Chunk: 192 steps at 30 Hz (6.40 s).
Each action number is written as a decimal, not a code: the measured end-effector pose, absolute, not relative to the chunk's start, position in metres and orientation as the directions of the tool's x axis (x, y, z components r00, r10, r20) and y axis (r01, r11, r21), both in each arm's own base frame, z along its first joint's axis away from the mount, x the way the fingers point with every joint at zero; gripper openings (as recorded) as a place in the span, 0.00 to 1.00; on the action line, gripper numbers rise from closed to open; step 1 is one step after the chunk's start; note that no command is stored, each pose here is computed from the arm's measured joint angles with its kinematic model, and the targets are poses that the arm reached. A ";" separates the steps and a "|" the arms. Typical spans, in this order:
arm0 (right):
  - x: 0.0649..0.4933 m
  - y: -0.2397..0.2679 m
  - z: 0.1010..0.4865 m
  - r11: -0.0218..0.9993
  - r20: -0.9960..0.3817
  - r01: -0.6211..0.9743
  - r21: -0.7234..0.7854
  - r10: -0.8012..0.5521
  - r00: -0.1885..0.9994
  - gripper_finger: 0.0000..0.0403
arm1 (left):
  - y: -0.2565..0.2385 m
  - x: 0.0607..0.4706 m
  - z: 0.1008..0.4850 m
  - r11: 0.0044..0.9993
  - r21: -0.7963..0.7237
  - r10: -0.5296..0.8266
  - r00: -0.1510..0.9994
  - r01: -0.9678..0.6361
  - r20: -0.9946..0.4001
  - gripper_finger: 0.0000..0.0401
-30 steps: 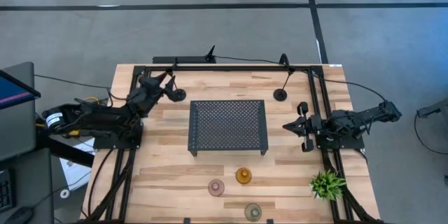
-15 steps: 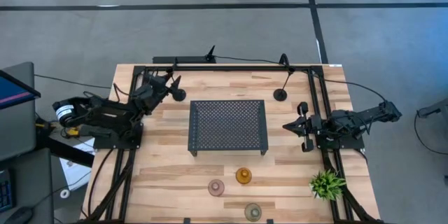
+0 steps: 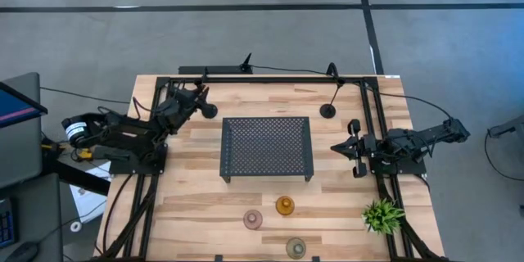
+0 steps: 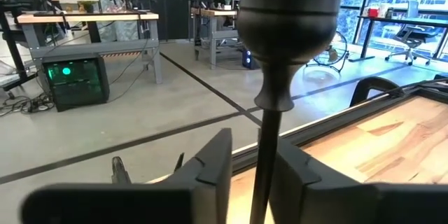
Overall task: Pick & Place candle stick holders
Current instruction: Put the left black candle holder on the shelf, then align the black candle holder with the black candle holder on the shelf
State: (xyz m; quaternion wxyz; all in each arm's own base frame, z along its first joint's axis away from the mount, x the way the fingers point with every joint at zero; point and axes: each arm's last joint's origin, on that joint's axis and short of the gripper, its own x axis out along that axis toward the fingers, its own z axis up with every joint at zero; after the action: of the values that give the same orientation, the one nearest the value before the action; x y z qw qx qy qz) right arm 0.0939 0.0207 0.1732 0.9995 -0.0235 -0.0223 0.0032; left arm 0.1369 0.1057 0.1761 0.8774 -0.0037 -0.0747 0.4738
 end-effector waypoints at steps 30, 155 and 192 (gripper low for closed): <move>0.094 0.021 0.173 0.999 0.044 -0.005 -0.047 0.008 0.999 0.00 | 0.102 0.143 0.230 0.577 -0.007 0.803 0.565 -0.817 0.191 0.02; 0.094 0.021 0.173 0.999 0.041 -0.006 -0.040 0.008 0.999 0.00 | 0.018 0.153 0.350 0.972 0.079 0.222 0.975 -0.221 -0.001 0.50; 0.094 0.018 0.173 0.995 0.043 0.090 -0.042 -0.088 0.995 0.00 | 0.008 0.086 0.230 0.954 0.287 0.090 0.996 -0.090 0.012 0.01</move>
State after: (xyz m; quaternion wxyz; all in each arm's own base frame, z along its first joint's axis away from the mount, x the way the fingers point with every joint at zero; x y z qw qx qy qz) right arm 0.0938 0.0180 0.1731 0.9985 -0.0220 -0.0206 -0.0447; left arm 0.0864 0.0079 0.2303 0.9883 0.1452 0.0005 0.0455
